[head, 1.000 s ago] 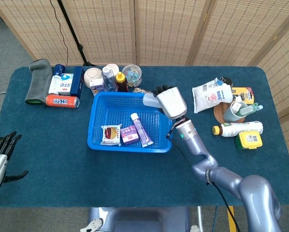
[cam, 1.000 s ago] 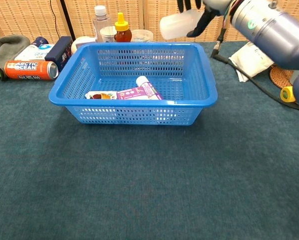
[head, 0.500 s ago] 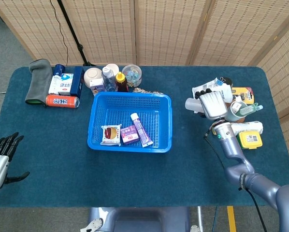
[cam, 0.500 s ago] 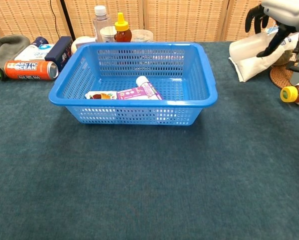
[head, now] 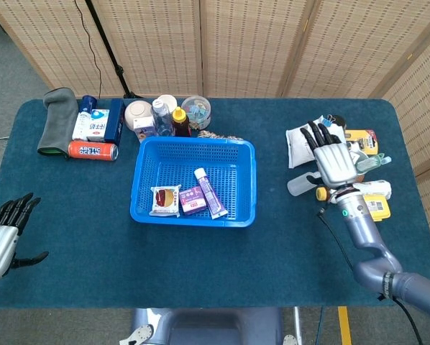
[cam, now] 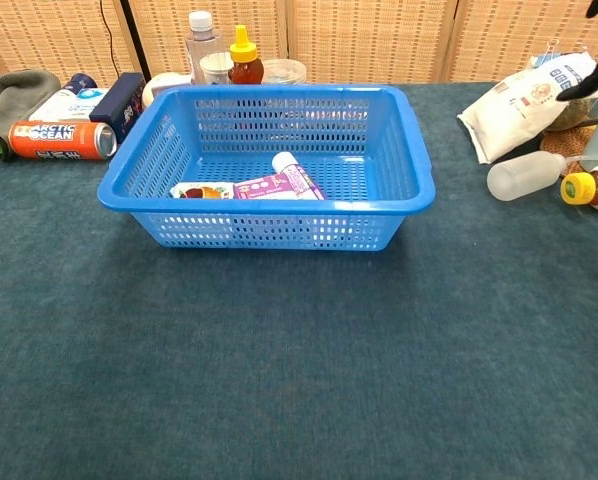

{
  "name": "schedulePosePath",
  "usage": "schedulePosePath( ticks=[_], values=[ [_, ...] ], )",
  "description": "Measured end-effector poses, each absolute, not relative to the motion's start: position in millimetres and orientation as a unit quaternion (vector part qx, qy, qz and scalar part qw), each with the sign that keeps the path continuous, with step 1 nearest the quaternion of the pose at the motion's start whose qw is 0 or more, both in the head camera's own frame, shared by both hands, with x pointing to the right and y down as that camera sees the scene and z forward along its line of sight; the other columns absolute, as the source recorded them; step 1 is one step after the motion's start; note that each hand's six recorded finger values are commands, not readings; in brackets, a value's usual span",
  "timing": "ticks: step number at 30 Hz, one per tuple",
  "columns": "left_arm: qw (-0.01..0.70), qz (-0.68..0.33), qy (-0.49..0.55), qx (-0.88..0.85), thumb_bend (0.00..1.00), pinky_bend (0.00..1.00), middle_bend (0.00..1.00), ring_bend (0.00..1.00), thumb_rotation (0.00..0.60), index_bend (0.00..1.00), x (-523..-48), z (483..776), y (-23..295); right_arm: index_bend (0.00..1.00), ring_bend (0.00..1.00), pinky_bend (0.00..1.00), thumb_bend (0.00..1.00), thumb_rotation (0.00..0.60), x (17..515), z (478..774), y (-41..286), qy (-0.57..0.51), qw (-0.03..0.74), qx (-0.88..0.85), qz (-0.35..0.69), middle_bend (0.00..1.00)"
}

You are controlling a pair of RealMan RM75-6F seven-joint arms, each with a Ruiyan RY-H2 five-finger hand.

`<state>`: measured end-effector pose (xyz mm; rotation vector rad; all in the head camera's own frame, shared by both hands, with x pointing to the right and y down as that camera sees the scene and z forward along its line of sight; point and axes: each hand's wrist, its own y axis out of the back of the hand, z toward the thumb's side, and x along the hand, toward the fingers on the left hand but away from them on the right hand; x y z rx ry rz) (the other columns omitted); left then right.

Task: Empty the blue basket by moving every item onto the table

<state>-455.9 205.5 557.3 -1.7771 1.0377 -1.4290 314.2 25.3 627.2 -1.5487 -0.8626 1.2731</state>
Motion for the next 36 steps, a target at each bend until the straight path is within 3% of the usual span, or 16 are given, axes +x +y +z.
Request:
schedulePosePath(
  ticks=[8,23,29,36],
  values=[
    [0.332,-0.511,0.383,-0.694,0.0,0.0,0.0,0.0,0.6,0.0,-434,547,175,0.0,0.0,0.19,0.0,0.6,368,578,79,-0.375,0.468,-0.627,0.498,0.0],
    [0.399,-0.414,0.316,-0.755,0.0,0.0,0.0,0.0,0.6,0.0,-357,533,111,0.0,0.0,0.11,0.0,0.6,429,562,173,-0.416,0.449,-0.606,0.508,0.0],
    [0.432,-0.392,0.283,-0.761,0.0,0.0,0.0,0.0,0.6,0.0,-323,536,88,0.0,0.0,0.09,0.0,0.6,435,564,187,-0.426,0.435,-0.607,0.51,0.0],
    [0.455,-0.386,0.225,-0.771,0.0,0.0,0.0,0.0,0.6,0.0,-282,560,69,0.0,0.0,0.09,0.0,0.6,442,560,183,-0.444,0.431,-0.597,0.511,0.0]
  ],
)
